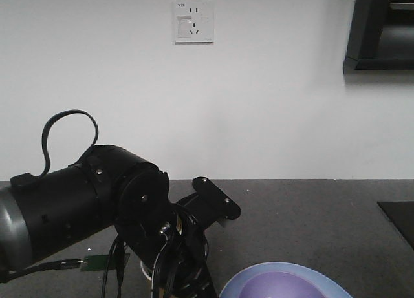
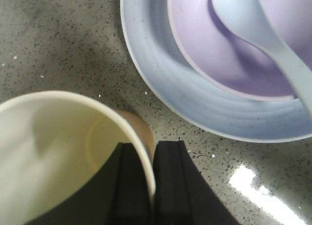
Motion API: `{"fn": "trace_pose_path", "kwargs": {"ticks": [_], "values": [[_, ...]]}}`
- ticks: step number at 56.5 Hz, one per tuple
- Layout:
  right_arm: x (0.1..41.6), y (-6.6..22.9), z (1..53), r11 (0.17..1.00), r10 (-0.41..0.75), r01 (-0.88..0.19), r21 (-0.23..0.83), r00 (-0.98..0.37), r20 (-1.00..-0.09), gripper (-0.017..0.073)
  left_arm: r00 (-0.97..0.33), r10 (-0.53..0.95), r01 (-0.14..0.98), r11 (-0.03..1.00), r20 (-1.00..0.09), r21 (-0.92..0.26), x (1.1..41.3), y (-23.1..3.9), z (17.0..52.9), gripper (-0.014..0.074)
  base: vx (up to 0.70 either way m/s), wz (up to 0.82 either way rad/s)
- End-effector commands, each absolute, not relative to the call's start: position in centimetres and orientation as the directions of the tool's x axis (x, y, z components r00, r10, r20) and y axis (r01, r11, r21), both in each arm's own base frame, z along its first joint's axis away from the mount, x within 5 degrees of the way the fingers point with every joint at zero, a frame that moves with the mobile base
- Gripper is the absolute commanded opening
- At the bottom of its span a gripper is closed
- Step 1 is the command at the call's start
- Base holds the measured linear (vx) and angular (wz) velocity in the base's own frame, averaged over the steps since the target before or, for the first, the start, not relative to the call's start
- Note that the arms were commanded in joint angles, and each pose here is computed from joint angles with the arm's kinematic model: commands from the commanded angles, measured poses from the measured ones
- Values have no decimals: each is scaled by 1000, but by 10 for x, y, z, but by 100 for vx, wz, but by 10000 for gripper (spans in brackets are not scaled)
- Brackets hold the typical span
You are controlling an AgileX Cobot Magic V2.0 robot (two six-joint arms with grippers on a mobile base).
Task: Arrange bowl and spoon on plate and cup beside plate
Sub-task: 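Set the brown paper cup down beside the blue plate with the left gripper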
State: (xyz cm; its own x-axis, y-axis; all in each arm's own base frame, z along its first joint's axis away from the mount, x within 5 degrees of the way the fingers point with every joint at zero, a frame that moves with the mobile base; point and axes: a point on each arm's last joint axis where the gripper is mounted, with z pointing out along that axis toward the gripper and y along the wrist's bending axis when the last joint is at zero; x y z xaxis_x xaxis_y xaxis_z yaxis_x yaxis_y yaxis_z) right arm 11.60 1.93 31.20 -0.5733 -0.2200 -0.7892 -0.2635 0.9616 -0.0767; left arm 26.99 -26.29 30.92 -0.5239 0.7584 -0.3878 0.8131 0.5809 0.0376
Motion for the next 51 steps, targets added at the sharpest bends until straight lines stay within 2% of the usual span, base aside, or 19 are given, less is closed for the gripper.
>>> {"fn": "trace_pose_path", "kwargs": {"ticks": [1,11,20,41,46,51], "values": [[120,19,326,966,-204,-244,-90,-494,-846,-8,-505,722,806,590,-472,41,267,-262,331,307,0,0],[120,19,326,966,-204,-244,-90,-494,-846,-8,-507,725,807,590,-466,39,267,-262,331,475,0,0],[120,19,326,966,-204,-244,-90,-494,-845,-8,-500,722,806,590,-479,47,265,-260,336,531,0,0],[120,19,326,966,-204,-244,-90,-494,-845,-8,-449,695,796,596,-561,101,249,-240,375,496,0,0],[120,19,326,966,-204,-244,-90,-494,-845,-8,-433,681,793,600,-590,110,242,-232,388,448,0,0],[120,19,326,966,-204,-244,-90,-494,-845,-8,-407,657,788,604,-634,120,230,-221,407,346,0,0]]}}
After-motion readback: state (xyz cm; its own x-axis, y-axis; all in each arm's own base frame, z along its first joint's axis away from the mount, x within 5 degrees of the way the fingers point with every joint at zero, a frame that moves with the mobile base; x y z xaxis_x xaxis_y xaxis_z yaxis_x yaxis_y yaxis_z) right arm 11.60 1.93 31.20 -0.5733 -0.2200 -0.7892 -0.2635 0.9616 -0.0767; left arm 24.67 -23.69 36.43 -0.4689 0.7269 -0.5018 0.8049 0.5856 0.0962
